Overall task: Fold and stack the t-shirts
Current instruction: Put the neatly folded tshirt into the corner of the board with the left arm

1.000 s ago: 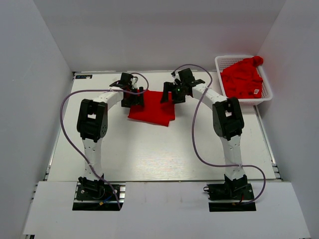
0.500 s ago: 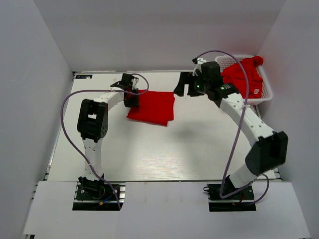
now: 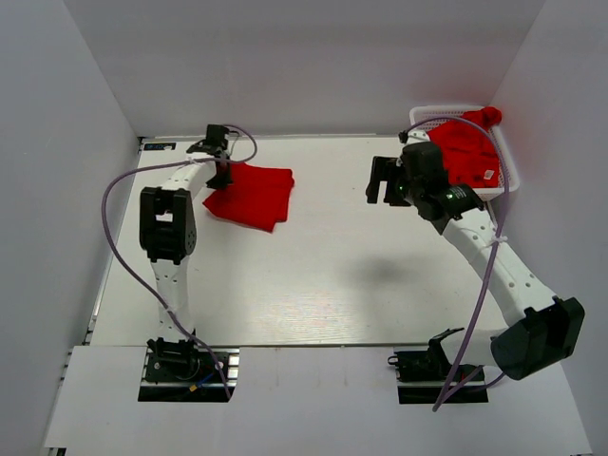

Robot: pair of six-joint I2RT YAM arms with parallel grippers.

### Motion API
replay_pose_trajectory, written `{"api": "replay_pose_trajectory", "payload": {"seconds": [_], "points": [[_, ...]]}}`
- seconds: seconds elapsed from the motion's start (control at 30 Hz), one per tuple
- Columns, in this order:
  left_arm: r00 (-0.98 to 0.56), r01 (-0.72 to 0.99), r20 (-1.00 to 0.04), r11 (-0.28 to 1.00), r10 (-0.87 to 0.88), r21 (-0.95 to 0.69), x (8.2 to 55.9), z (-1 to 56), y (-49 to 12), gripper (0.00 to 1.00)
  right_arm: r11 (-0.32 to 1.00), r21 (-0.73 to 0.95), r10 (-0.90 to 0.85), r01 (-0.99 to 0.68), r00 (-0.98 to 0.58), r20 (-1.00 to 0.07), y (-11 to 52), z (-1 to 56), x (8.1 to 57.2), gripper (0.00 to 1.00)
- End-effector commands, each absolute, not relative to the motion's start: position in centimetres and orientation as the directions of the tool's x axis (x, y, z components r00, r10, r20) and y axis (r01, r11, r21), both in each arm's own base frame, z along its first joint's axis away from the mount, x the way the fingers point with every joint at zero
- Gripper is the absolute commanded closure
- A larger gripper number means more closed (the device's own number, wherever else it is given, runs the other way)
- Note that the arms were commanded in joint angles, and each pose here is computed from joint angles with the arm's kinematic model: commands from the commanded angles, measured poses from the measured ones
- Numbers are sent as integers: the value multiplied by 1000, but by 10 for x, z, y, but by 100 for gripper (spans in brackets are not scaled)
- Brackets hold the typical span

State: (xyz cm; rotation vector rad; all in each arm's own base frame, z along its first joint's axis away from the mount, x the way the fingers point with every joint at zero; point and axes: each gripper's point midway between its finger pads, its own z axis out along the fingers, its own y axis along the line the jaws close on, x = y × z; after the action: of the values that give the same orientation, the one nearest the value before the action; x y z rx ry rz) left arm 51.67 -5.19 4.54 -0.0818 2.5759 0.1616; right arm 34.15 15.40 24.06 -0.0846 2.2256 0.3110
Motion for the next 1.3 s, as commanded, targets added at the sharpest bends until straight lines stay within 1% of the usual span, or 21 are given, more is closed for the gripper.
{"api": "replay_pose_trajectory", "payload": {"seconds": [0.0,0.2,0.4,0.43,0.47,0.53,0.63,0.73,0.77,0.8,0.83,0.87,0.9,0.93,0.97,1.0,1.03,1.07,1.1,1.13,1.27], "points": [[-800,-178,-600,963,-22,202,536,84,14,100,979,169,72,-114,-582,-810,139,255,343,10],[-776,-272,-630,915,-26,297,558,103,99,100,984,153,73,-94,-567,-821,136,265,352,10],[-716,-331,-698,888,-16,318,592,115,154,100,984,158,88,-80,-550,-830,140,273,367,10],[-680,-357,-733,884,-24,302,602,127,166,100,985,155,88,-75,-551,-830,139,273,367,10],[-680,-357,-733,884,-25,302,608,118,167,100,987,149,94,-58,-542,-835,136,276,371,10],[-629,-397,-776,872,-31,287,619,125,184,100,987,147,92,-61,-539,-837,138,275,376,10],[-589,-433,-807,859,-41,272,630,127,195,100,988,147,96,-52,-535,-839,138,277,383,10],[-541,-462,-841,845,-27,270,639,137,206,100,988,145,95,-49,-548,-831,139,274,388,10],[-535,-470,-845,836,-13,284,642,139,209,99,988,145,93,-50,-556,-826,140,272,388,10],[-514,-492,-858,820,-1,294,643,154,214,97,987,149,95,-53,-557,-825,142,272,389,10],[-515,-492,-857,820,-2,294,644,150,215,92,987,151,98,-46,-569,-816,142,267,390,10],[-516,-498,-856,814,-2,298,643,151,216,81,986,160,102,-54,-565,-819,144,269,390,10],[-502,-491,-865,823,2,286,645,160,213,42,985,161,99,-60,-570,-815,145,265,390,10],[-502,-491,-865,823,2,286,642,163,213,34,985,162,98,-61,-577,-811,146,262,390,10],[-501,-491,-866,823,2,286,640,165,212,33,983,172,100,-71,-576,-811,148,263,390,10],[-471,-494,-882,826,8,272,639,186,211,31,981,178,99,-81,-582,-807,151,261,391,10],[-461,-501,-887,826,-1,259,637,193,210,29,979,182,95,-91,-587,-804,153,261,390,10],[-466,-499,-885,826,-2,261,633,199,209,20,979,183,95,-93,-587,-804,154,263,389,10],[-466,-499,-885,826,-2,261,630,206,208,0,977,191,101,-95,-584,-806,154,265,388,10],[-453,-488,-892,839,-8,240,626,218,203,0,974,200,101,-107,-590,-801,156,265,386,10],[-476,-463,-879,856,-23,229,607,233,186,0,965,223,99,-139,-593,-799,160,267,376,10]]}}
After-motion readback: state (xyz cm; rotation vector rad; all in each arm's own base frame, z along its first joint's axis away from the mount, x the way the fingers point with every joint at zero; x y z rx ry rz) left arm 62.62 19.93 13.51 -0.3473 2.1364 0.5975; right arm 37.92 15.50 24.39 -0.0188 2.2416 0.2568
